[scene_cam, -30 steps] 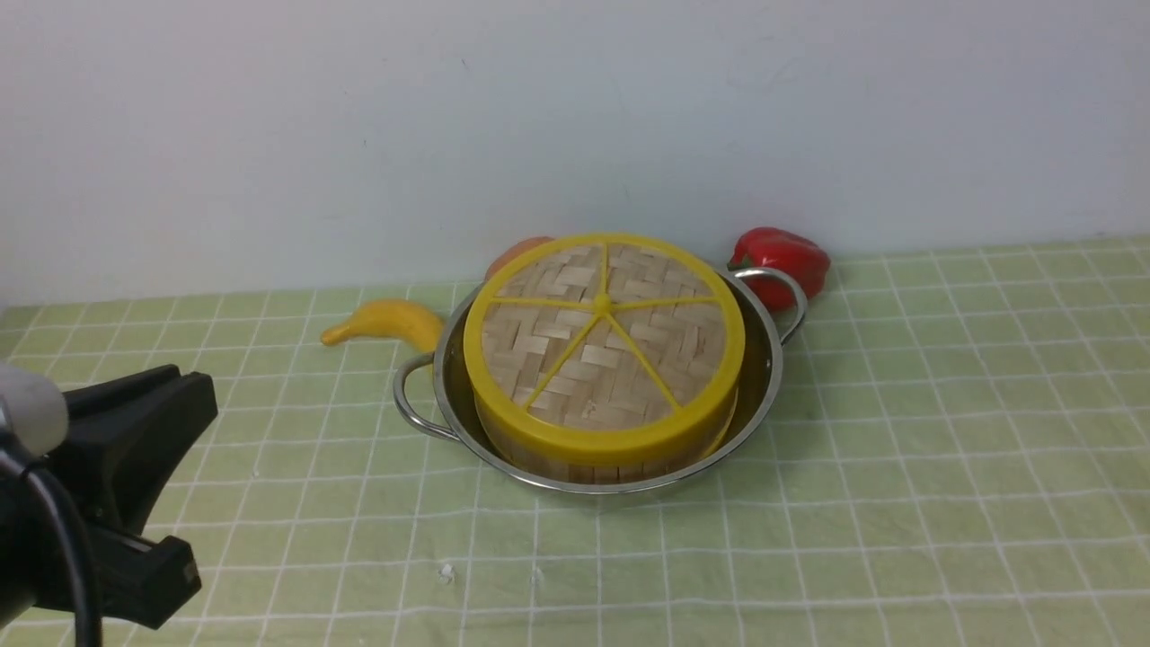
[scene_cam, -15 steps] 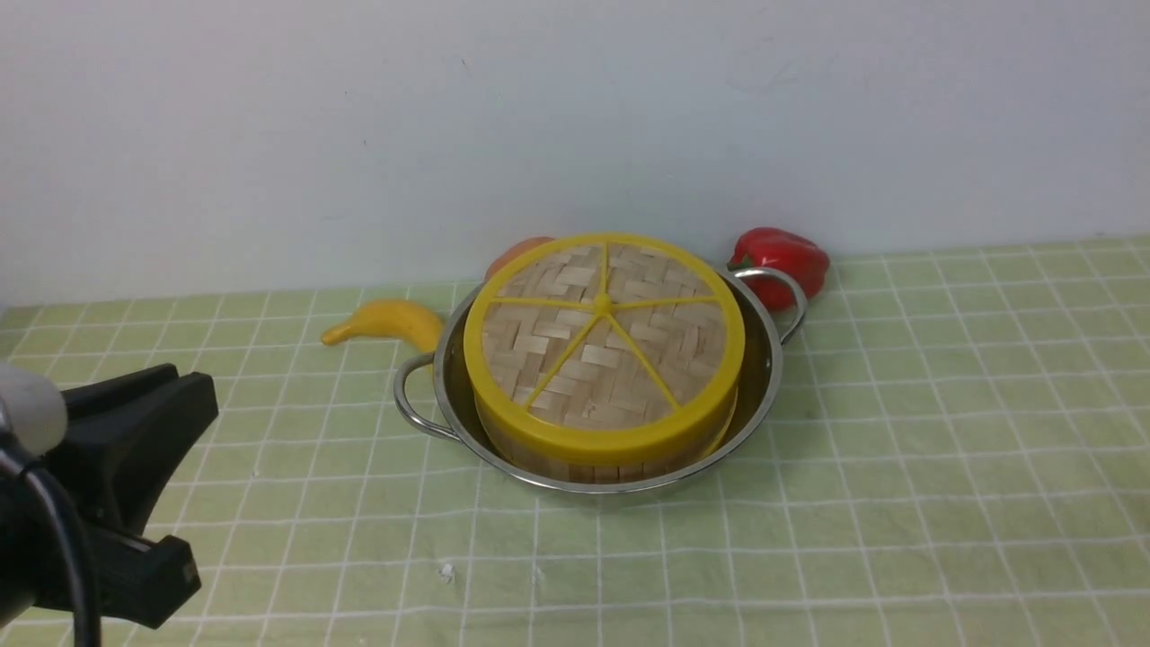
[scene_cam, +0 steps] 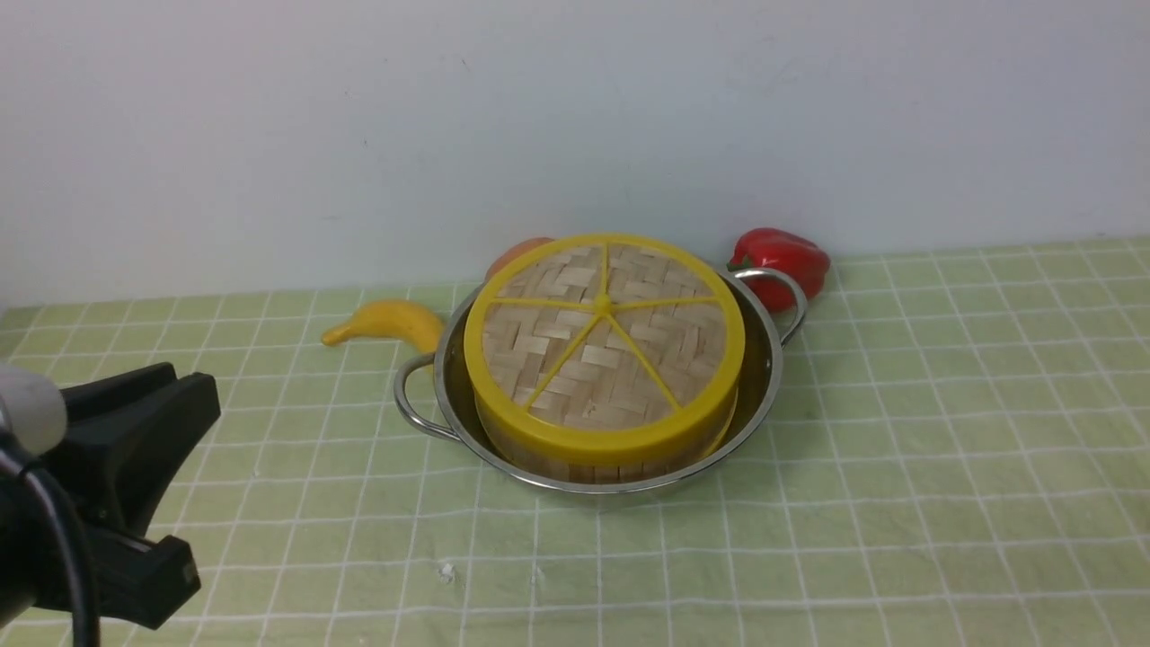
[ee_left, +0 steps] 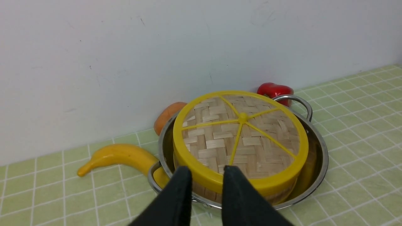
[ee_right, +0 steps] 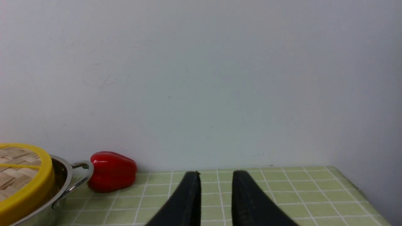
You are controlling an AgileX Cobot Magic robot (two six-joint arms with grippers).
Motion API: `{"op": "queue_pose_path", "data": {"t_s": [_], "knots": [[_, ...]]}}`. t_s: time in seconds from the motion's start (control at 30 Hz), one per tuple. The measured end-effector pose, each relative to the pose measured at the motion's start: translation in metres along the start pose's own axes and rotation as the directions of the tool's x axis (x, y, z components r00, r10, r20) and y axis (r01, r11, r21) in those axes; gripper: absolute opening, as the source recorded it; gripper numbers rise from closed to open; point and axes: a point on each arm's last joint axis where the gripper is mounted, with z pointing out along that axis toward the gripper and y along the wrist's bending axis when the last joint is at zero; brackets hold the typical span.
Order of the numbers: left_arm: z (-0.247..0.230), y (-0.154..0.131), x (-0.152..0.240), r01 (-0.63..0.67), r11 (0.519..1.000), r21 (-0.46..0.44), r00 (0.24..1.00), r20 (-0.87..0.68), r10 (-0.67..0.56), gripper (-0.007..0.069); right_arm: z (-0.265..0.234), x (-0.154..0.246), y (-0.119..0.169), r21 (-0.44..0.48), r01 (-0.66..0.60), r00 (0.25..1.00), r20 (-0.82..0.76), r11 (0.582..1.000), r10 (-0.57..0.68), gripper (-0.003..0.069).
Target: Place the steamer in the pot on the green tablecloth, and put the lid on the steamer.
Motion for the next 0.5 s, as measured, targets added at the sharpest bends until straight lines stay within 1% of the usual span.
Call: {"op": "queue_pose_path", "data": {"t_s": [0.43,0.5], "knots": [[0.0,0.0,0.0,0.0,1.0,0.0,1.0,0.0,0.0,0.0149,0.0001,0.0003,0.0,0.0,0.0,1.0,-0.003,1.0,0.0,0.0211],[-0.004,0.0008,0.001,-0.001,1.0,-0.011,1.0,0.014,0.001,0.0149,0.0001,0.0003,0.0,0.0,0.0,1.0,-0.003,1.0,0.0,0.0216]]}}
